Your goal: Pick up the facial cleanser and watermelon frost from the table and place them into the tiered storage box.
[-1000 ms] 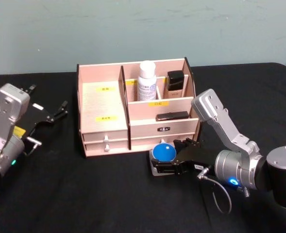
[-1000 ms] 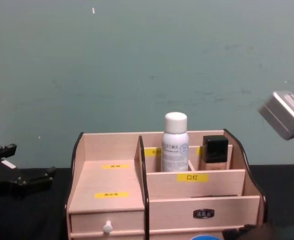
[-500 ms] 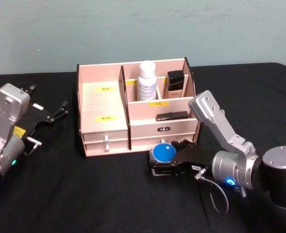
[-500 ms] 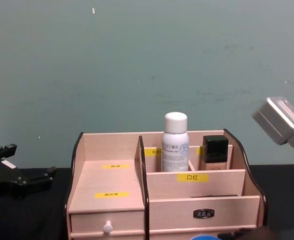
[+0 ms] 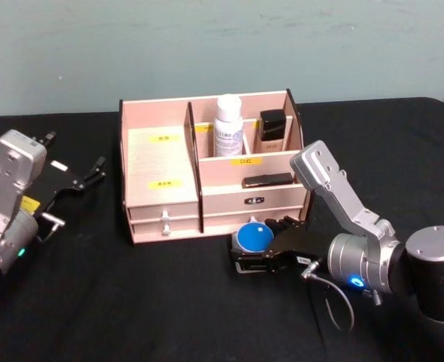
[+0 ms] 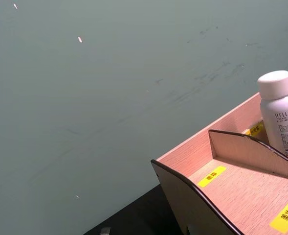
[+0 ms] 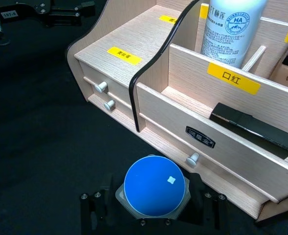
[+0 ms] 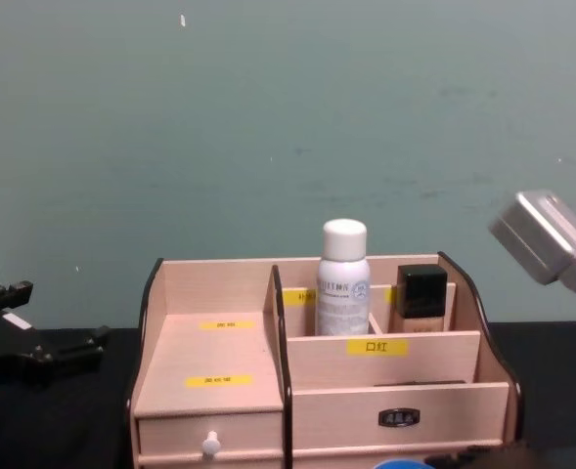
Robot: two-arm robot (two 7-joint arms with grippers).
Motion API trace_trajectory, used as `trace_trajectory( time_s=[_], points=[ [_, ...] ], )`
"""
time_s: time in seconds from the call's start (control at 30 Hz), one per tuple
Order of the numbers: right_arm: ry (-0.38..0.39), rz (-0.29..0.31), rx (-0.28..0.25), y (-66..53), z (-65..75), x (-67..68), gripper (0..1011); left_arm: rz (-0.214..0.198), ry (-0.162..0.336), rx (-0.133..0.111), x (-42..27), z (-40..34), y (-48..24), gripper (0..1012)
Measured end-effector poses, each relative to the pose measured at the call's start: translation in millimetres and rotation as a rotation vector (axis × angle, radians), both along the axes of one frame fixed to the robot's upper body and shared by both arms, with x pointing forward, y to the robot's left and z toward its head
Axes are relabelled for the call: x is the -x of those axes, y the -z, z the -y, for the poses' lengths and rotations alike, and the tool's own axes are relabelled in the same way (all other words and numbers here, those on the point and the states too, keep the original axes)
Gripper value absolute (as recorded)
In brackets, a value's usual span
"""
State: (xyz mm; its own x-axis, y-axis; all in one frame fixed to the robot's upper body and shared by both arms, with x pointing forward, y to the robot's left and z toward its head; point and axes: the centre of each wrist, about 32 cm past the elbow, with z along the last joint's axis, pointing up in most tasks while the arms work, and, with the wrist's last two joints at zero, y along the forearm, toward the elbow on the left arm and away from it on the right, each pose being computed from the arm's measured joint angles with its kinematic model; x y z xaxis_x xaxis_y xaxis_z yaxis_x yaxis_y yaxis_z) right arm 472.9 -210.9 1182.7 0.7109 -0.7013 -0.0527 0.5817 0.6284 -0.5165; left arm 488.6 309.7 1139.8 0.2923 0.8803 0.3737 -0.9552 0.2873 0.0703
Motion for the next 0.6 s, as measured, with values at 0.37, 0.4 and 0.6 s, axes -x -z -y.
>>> trace_trajectory(
  time_s=[0.37,0.4,0.6],
  points=[
    [0.001,-0.001,-0.001,-0.1,0.3,0.2,761,0.000,0.000,0.000,0.0,0.0,0.0,1010],
    [0.001,0.000,-0.001,-0.2,0.3,0.2,735,0.000,0.000,0.000,0.0,0.0,0.0,1010],
    [0.002,-0.001,-0.001,-0.2,0.4,0.3,731,0.000,0.000,0.000,0.0,0.0,0.0,1010]
  ],
)
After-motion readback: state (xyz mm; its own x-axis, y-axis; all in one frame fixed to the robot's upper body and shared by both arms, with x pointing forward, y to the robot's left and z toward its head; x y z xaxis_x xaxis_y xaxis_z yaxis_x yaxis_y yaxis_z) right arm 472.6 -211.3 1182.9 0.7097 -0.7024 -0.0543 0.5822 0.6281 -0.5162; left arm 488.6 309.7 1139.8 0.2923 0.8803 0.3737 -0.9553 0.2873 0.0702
